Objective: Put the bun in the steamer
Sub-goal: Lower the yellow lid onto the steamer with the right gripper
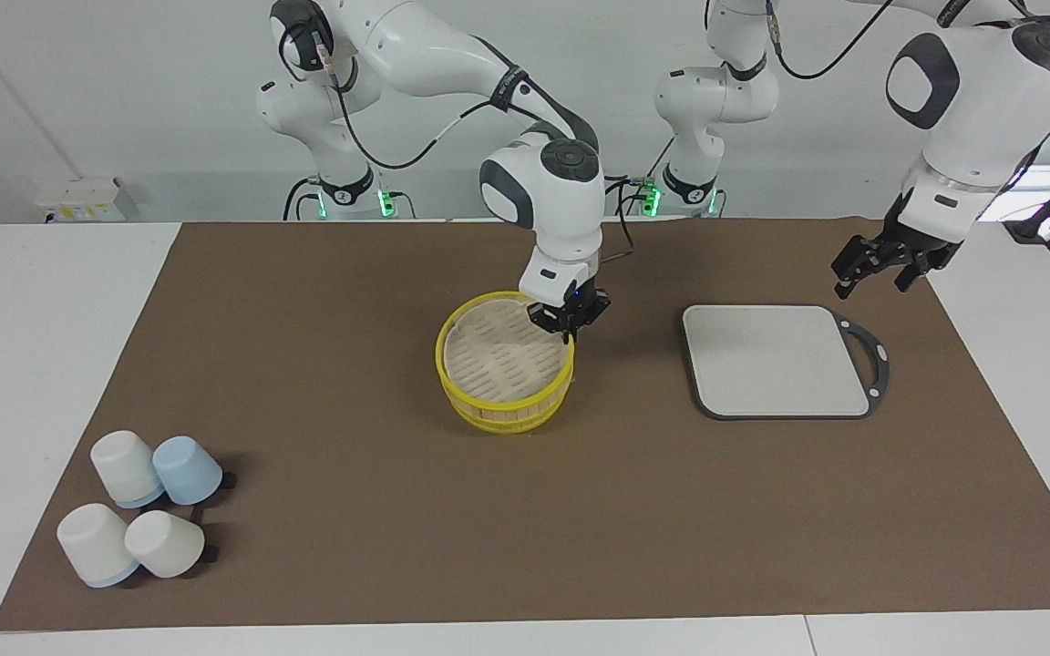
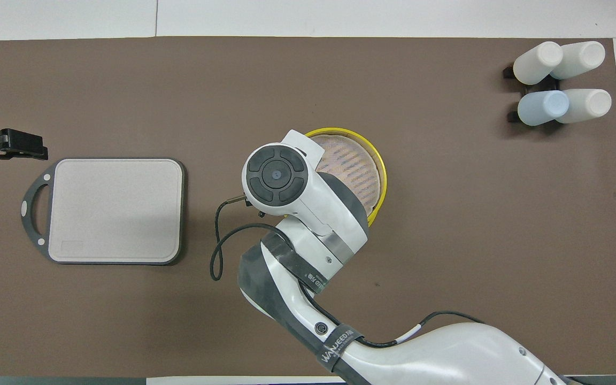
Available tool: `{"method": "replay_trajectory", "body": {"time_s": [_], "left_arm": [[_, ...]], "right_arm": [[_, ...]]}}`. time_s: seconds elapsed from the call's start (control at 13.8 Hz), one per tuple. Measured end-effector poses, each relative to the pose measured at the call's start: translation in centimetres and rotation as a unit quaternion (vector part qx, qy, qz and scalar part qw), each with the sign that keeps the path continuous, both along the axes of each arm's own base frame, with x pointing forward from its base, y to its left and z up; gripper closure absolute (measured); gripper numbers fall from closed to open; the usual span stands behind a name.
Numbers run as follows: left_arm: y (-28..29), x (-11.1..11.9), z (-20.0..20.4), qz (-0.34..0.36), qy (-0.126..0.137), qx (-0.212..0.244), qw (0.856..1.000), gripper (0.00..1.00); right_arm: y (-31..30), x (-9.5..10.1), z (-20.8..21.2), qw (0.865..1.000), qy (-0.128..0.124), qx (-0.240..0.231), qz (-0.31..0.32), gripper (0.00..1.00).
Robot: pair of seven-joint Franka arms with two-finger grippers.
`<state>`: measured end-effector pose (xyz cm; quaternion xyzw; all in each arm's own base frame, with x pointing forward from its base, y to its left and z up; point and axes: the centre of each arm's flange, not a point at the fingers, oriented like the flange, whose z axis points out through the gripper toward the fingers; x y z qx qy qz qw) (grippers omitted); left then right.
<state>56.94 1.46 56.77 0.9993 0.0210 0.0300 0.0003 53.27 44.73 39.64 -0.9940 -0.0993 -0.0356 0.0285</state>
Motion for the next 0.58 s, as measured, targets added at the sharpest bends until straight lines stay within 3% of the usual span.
{"method": "replay_trajectory", "body": {"time_s": [0.58], "left_arm": [[-0.90, -0.04, 0.21, -0.007, -0.001, 0.000, 1.000, 0.00]], "right_arm": [[0.25, -0.99, -0.42, 1.000, 0.000, 0.000, -0.006, 0.92]]}}
